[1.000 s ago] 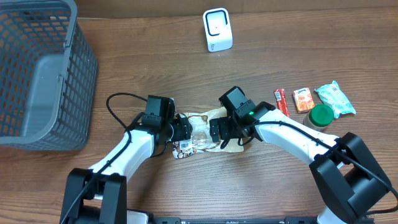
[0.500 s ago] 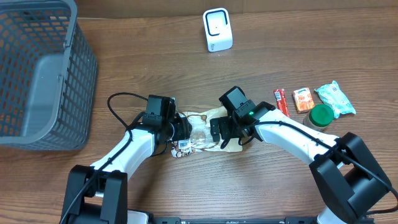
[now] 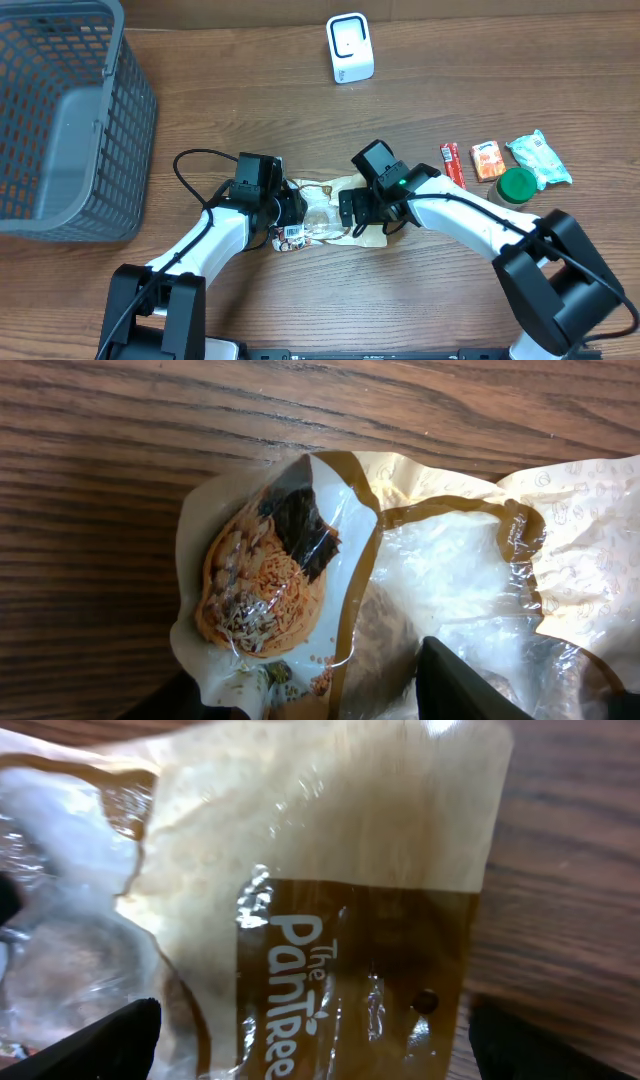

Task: Scan the item barcode

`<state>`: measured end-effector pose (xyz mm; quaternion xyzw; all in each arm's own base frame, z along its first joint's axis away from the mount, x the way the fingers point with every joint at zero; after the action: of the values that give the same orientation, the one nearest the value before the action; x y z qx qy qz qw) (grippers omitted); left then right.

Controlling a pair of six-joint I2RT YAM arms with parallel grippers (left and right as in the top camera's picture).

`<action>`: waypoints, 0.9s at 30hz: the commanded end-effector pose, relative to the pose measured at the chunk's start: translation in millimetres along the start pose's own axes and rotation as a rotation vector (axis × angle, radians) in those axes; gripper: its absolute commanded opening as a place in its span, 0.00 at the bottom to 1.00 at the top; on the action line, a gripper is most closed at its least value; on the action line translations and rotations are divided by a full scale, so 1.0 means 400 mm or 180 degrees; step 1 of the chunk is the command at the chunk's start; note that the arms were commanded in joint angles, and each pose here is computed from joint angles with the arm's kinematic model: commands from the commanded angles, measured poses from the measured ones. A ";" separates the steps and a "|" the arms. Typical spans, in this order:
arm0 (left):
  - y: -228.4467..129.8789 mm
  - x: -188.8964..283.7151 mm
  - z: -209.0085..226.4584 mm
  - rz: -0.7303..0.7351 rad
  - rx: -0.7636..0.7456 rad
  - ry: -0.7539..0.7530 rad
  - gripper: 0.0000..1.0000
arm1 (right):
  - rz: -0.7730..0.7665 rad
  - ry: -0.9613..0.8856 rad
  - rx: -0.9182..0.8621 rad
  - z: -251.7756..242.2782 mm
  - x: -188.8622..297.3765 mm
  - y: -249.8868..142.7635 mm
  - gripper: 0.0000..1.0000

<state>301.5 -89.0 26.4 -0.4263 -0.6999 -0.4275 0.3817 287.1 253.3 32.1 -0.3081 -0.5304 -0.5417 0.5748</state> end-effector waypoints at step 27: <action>-0.018 -0.012 0.006 0.0079 -0.0029 0.0029 0.53 | 0.0461 0.0872 -0.0354 0.090 -0.104 -0.042 0.73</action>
<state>301.1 -88.9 26.0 -0.4272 -0.6987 -0.4281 0.3823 292.8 302.1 32.6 -0.2614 -0.4167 -0.5967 0.6340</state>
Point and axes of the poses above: each gripper's point midway between its finger pads, its own x axis back along the fingers, its own z axis along the line the jaws close on, y = z × x, the point moved 2 cm from there along x, back along the fingers, and after that the axes turned 7 degrees about x, right-handed, at the moved point
